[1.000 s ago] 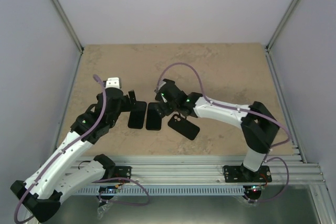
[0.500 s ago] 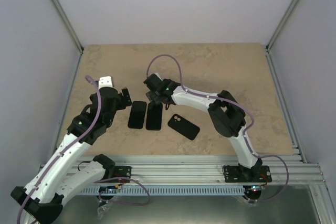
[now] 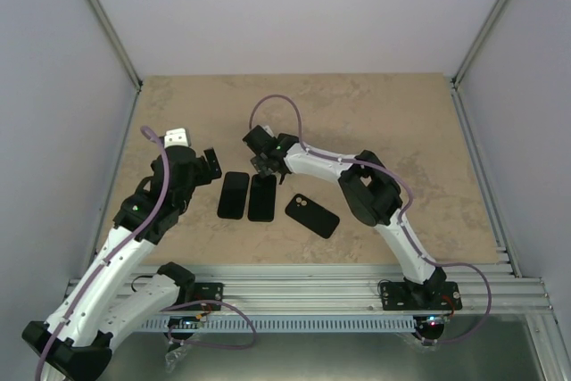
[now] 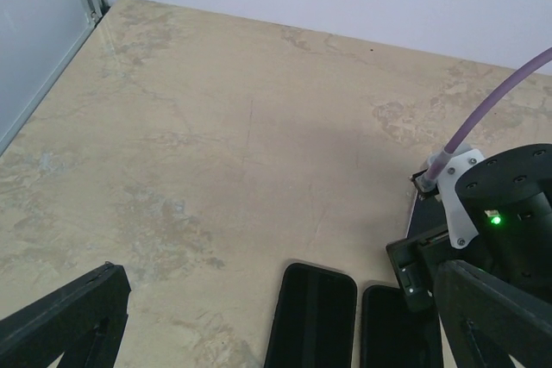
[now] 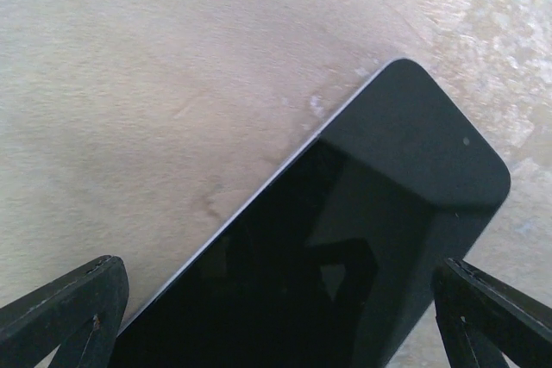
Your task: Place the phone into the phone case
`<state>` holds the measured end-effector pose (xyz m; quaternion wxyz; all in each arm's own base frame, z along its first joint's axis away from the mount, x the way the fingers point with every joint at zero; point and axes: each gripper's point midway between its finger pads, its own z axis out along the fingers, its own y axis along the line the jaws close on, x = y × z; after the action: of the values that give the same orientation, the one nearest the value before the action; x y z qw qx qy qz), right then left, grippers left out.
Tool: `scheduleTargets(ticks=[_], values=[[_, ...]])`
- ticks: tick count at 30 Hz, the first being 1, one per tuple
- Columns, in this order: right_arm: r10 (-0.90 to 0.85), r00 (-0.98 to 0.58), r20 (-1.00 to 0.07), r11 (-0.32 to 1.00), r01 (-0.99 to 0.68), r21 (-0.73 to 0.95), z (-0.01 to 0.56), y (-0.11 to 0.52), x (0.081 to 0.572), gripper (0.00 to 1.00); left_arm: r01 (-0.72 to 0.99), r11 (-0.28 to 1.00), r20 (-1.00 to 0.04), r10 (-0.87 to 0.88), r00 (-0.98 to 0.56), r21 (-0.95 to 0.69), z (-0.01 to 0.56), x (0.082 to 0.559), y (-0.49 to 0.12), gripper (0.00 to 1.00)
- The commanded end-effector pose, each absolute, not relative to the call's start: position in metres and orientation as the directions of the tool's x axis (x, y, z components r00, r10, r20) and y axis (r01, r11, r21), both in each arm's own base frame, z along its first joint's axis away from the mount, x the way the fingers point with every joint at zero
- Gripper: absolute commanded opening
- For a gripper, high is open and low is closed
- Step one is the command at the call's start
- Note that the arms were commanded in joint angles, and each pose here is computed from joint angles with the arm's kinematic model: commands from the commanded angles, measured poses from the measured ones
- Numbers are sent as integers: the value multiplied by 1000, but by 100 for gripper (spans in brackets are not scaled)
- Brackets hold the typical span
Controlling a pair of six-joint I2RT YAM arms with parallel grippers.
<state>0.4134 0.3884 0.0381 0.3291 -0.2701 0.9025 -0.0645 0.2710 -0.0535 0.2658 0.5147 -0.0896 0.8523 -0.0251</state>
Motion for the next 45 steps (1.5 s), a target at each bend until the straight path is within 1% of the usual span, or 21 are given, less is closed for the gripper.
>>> scheduleTargets(ticks=[1, 5, 12, 19, 25, 32, 38, 45], values=[[-523, -688, -504, 852, -403, -333, 24, 358, 420, 98, -113, 983, -875, -181, -449, -145, 265, 273, -55, 99], [-490, -722, -488, 870, -366, -332, 20, 332, 418, 98, -110, 983, -873, -180, -453, -145, 265, 274, -56, 99], [-393, -785, -480, 918, -304, -255, 22, 300, 420, 98, -106, 984, -872, -179, -455, -146, 264, 275, -56, 99], [-335, -816, -472, 941, -315, -123, 16, 299, 425, 98, -103, 984, -871, -178, -457, -147, 264, 274, -57, 99], [-306, -843, -443, 947, -315, -54, 1, 299, 428, 98, -100, 984, -871, -178, -458, -148, 263, 275, -57, 99], [-293, -866, -404, 952, -303, -40, -14, 296, 433, 98, -99, 984, -870, -178, -460, -149, 263, 275, -57, 99], [-304, -891, -338, 951, -307, -46, -36, 292, 425, 97, -97, 984, -868, -179, -463, -151, 262, 276, -58, 99], [-282, -920, -273, 958, -286, -26, -49, 282, 406, 92, -88, 983, -867, -183, -463, -160, 263, 276, -59, 99]])
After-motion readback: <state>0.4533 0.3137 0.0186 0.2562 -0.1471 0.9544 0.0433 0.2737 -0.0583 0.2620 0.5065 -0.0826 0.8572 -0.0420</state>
